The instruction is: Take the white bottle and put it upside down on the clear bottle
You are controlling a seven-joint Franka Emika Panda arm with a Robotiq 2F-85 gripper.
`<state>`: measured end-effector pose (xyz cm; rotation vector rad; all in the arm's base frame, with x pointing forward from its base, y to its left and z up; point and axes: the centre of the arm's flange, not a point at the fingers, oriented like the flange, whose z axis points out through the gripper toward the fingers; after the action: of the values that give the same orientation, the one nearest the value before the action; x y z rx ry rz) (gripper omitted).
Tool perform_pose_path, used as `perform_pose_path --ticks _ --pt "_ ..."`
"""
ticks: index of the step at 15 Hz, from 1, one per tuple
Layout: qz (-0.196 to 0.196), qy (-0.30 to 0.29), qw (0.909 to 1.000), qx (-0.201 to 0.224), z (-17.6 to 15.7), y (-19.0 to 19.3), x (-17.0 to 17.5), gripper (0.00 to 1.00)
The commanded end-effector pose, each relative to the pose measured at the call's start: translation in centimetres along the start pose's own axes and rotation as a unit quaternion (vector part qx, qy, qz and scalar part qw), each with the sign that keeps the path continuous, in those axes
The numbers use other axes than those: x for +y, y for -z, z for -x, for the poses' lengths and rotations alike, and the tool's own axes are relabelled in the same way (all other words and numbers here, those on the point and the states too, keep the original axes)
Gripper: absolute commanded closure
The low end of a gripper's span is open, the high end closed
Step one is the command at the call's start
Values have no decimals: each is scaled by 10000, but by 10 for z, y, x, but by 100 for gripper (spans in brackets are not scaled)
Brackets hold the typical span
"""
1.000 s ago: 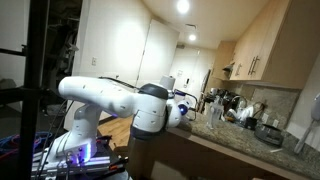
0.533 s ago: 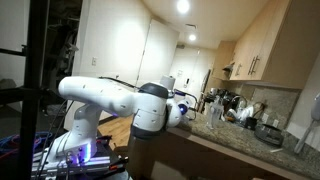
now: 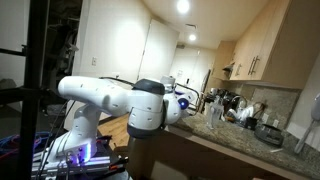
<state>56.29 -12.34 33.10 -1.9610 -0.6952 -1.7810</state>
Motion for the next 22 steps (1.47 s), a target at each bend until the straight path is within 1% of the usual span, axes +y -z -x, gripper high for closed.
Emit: perform_pose_path --ticks 1,4,5,6,8,9,10,12,14,15,17,18,19,22 --pt "-41 -807 9950 595 -56 53 8 75" --pt "-63 -1579 9825 989 -78 75 3 75" --pt "51 -1189 9899 769 -95 56 3 75" --pt "53 -1180 9896 823 -104 60 1 50" --pt "52 -1180 9899 788 -101 59 1 50" --pt "188 -1442 9868 715 -103 59 5 75" --pt "242 -1986 9755 915 -107 62 15 75" --pt "103 -2516 9619 1063 -114 67 25 75" --pt "110 -3075 9442 1177 -114 70 27 75" --pt "113 -3349 9343 1216 -112 71 28 75" --pt "167 -3903 9136 1130 -89 68 21 75" --pt "84 -3480 9312 1081 -114 69 24 75" --pt "91 -3523 9298 1063 -110 68 25 50" --pt "89 -3510 9303 1063 -111 68 25 50"
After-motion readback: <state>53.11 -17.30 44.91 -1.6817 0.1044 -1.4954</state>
